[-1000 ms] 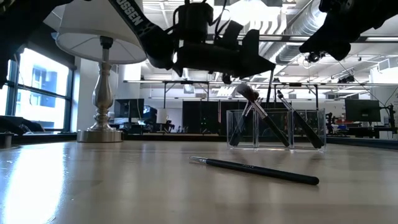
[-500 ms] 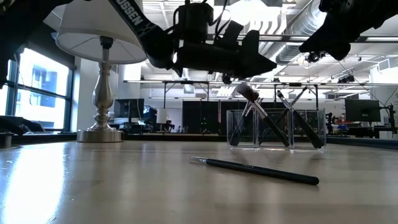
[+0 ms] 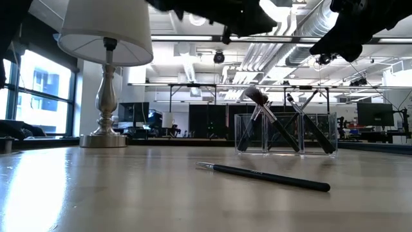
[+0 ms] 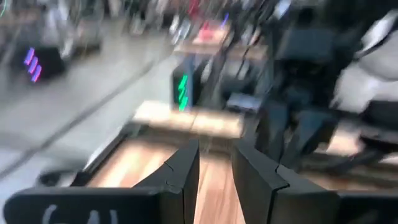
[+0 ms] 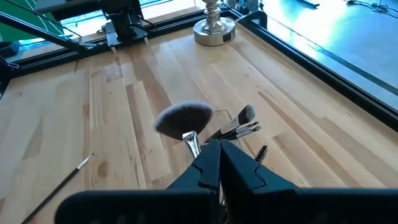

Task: Put items in baskets/containers
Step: Put the black liner brush into the transparent organizer

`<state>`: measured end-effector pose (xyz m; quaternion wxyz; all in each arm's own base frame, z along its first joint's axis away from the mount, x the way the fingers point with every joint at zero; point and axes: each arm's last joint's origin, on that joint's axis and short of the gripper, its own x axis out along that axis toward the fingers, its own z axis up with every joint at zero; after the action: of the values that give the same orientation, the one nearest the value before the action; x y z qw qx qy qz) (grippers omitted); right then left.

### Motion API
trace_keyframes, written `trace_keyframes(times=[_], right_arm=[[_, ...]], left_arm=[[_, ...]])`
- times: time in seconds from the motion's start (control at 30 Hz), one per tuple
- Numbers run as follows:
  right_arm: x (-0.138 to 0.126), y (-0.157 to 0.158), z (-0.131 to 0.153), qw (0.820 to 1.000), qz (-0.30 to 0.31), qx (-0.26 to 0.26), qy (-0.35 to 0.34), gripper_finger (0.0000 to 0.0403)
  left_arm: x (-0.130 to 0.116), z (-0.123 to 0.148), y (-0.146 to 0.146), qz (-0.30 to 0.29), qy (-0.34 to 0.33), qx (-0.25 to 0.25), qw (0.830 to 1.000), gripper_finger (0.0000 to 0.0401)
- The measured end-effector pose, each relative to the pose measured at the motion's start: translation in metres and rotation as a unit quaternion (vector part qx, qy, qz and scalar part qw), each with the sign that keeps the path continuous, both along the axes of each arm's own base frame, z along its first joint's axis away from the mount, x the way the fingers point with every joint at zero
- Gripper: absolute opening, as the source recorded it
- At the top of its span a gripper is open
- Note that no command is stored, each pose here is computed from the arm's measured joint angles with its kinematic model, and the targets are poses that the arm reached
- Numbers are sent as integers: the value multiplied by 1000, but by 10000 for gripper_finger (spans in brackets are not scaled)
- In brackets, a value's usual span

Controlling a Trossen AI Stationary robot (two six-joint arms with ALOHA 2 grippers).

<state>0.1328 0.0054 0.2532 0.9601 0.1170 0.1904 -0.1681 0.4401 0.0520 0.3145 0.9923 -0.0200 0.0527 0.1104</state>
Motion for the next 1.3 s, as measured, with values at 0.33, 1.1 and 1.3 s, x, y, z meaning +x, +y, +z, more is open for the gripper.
trace_keyframes(times=[0.33, 1.1, 1.3], right_arm=[[2, 1, 2, 1000, 10, 5, -13, 1], [124, 59, 30, 999, -4, 32, 44, 0], [177, 87, 48, 992, -11, 67, 110, 0]], left_arm=[[-32, 16, -25, 67, 262, -80, 959, 70], [-152, -76, -98, -18, 306, -135, 942, 1], [-188, -95, -97, -27, 316, -158, 935, 0]])
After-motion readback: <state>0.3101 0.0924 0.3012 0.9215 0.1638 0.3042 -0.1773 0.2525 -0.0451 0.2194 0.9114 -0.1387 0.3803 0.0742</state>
